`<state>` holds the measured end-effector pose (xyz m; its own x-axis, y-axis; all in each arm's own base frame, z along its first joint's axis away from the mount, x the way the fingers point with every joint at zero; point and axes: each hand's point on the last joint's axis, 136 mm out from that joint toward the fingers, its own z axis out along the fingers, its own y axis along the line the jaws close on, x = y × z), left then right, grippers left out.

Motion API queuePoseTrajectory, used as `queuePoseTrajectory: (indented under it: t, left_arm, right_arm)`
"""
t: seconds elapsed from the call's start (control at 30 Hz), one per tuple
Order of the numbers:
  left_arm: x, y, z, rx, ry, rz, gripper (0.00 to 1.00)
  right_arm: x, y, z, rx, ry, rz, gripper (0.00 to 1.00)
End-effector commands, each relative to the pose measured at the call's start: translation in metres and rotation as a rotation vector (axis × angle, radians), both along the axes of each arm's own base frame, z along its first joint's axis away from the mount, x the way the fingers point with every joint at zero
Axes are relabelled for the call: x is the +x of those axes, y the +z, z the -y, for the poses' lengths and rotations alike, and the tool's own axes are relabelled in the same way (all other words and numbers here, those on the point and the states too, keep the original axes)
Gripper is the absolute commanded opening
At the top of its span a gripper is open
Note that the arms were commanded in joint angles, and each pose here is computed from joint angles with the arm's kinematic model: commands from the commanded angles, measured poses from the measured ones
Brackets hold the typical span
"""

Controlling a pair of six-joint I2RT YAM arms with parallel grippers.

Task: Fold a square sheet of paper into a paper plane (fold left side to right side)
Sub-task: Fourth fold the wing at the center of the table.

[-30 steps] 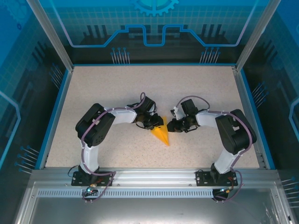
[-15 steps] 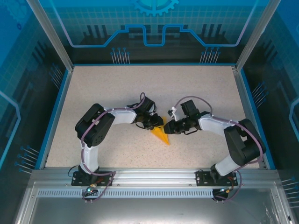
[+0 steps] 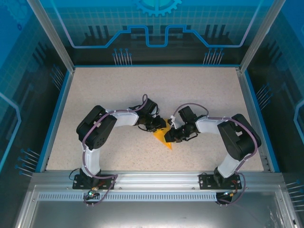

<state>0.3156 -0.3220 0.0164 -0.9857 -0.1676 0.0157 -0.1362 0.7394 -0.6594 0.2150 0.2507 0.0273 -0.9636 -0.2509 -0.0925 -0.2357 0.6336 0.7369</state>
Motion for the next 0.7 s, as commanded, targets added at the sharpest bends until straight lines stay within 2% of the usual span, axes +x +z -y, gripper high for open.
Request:
queuePoseTrajectory:
  t: [0.0, 0.67]
  left_arm:
    - [-0.028, -0.041, -0.030, 0.155, 0.016, -0.108, 0.26]
    - [-0.027, -0.044, -0.032, 0.161, 0.022, -0.114, 0.26]
  right_arm:
    - [-0.013, -0.010, 0.003, -0.048, 0.031, -0.035, 0.26]
    - [-0.030, -0.021, 0.021, -0.172, 0.050, -0.076, 0.25]
